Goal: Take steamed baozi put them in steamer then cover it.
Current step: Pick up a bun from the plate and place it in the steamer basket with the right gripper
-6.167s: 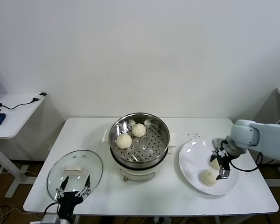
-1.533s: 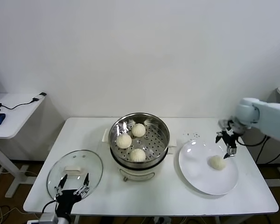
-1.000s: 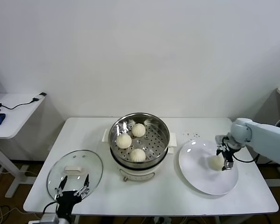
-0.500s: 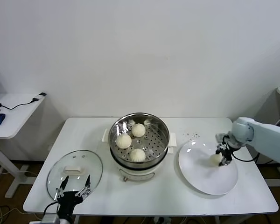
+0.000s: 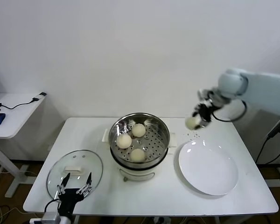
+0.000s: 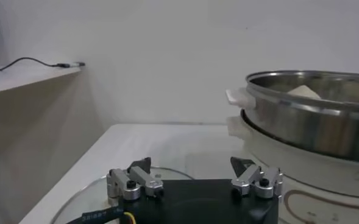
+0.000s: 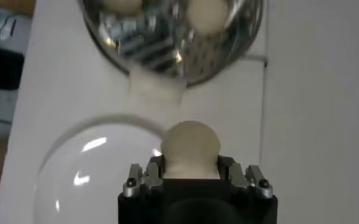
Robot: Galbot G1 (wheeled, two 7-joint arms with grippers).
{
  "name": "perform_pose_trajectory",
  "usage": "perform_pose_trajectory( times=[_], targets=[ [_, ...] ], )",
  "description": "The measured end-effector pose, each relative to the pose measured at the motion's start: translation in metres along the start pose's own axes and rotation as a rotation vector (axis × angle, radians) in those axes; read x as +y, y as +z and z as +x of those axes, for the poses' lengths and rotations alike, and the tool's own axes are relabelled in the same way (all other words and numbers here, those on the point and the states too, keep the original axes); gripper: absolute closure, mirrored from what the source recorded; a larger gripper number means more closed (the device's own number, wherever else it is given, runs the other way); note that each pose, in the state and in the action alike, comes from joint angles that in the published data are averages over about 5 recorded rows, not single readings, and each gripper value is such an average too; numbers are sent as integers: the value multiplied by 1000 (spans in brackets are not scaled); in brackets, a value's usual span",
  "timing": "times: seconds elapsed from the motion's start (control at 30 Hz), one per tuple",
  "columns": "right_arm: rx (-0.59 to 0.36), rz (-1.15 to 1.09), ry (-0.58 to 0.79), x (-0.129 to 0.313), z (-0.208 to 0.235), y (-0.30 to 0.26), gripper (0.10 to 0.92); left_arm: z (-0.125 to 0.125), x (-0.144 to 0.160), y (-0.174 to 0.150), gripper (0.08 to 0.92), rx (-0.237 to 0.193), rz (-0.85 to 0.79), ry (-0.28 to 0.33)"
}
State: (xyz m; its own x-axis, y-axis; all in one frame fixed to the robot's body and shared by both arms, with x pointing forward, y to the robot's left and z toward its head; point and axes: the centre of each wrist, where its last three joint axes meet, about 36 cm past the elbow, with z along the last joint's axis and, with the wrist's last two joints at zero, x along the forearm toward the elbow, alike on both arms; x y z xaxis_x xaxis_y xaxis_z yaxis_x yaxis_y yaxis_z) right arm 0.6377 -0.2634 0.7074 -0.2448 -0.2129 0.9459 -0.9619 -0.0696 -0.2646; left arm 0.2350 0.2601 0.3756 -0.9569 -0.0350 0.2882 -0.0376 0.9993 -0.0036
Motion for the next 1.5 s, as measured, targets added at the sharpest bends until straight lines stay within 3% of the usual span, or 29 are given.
perform_pose_trajectory(
  times=[0.17,0.33,0.73,1.03,1.33,1.5],
  targets=[
    [-31,12,9,5,10,-60,438,0,-1,-2,177,-6,0,6],
    [-21,8,-11,15,-15,-90,439,-1,1,-3,177,-9,-5,2],
    [13,-27,-50,29,-104,-106,440,-3,5,-1,177,-7,-2,-6],
    [14,-43,-57,36,-142,-105,436,-6,4,-1,177,-6,0,-6],
    [-13,-44,-63,34,-145,-103,234,-6,3,0,177,-3,5,-4],
    [-46,-41,-76,23,-127,-97,201,-5,3,-1,177,-5,3,-3]
  ],
)
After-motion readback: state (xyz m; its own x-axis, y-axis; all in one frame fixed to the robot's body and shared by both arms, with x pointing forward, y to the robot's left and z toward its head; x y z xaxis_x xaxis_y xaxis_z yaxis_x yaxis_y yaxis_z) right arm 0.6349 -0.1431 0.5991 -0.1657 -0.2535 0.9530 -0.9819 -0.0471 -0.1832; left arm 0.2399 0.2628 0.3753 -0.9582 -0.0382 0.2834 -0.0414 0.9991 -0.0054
